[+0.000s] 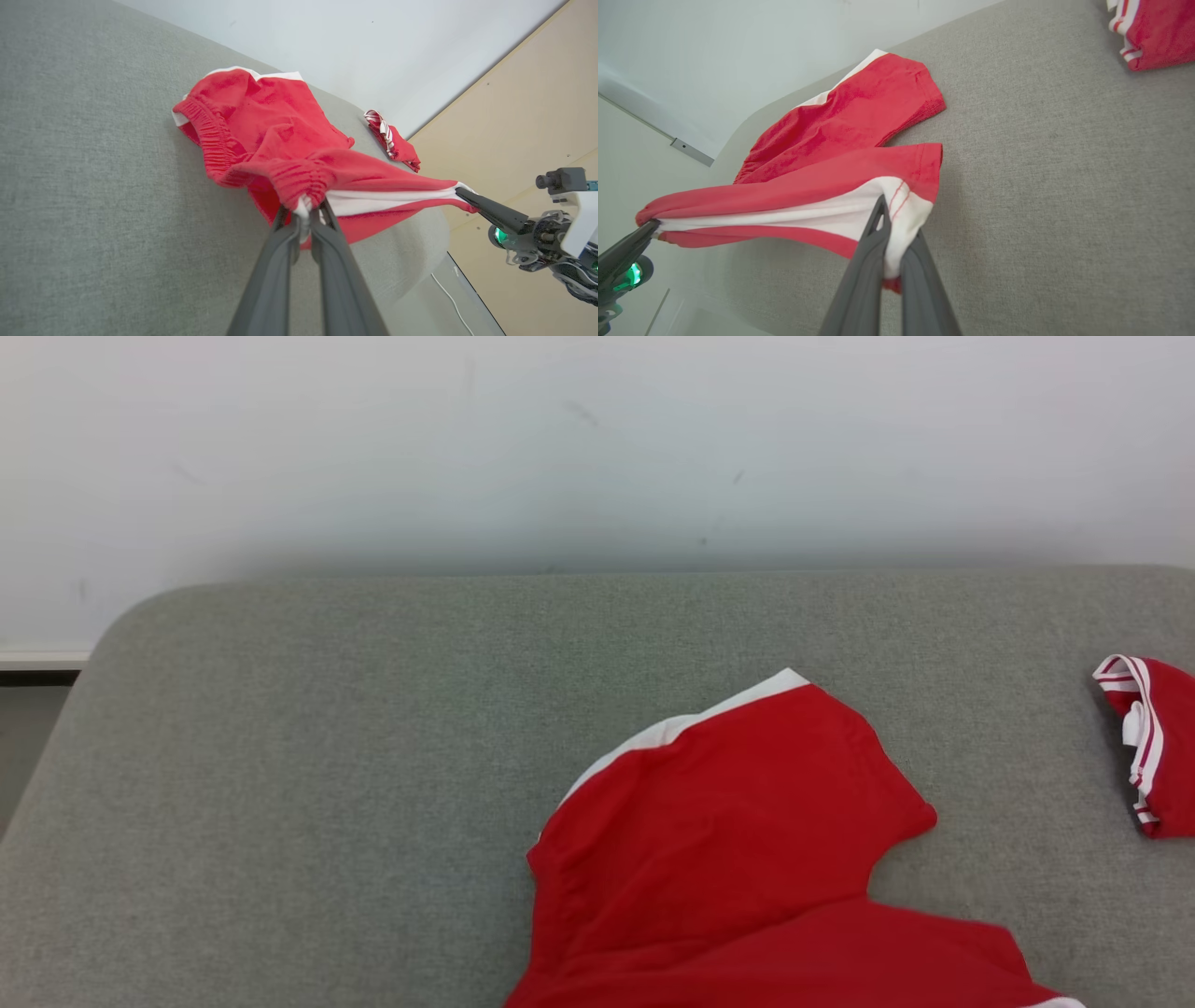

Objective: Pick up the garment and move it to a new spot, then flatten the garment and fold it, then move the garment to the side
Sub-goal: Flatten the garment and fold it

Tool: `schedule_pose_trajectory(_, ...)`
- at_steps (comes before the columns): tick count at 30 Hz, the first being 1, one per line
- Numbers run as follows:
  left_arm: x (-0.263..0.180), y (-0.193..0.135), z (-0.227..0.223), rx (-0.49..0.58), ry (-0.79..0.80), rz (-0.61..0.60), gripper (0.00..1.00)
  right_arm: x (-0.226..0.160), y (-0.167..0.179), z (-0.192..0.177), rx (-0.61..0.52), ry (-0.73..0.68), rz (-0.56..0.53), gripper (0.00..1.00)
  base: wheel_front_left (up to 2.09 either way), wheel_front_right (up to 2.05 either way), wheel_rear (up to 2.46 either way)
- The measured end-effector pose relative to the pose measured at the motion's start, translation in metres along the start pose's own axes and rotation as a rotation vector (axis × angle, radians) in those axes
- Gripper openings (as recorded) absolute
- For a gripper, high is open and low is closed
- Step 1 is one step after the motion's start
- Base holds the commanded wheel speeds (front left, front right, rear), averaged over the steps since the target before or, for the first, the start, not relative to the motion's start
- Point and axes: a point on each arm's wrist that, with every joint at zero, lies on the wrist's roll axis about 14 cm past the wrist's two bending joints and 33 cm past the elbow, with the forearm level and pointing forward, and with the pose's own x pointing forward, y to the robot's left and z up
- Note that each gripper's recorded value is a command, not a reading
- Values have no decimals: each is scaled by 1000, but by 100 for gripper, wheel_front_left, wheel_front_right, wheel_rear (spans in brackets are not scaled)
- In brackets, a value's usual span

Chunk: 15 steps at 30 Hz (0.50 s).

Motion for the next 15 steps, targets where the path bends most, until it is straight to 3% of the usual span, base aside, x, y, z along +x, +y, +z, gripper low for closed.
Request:
schedule_pose_trajectory(9,-20,-10,-10,-114,40,16,0,-6,4,1,-25,52,7,0,0,0,0)
schedule_pose_trajectory(15,14,-4,7,-154,27,-5,0,34,16,31,-94,66,71,0,0,0,0)
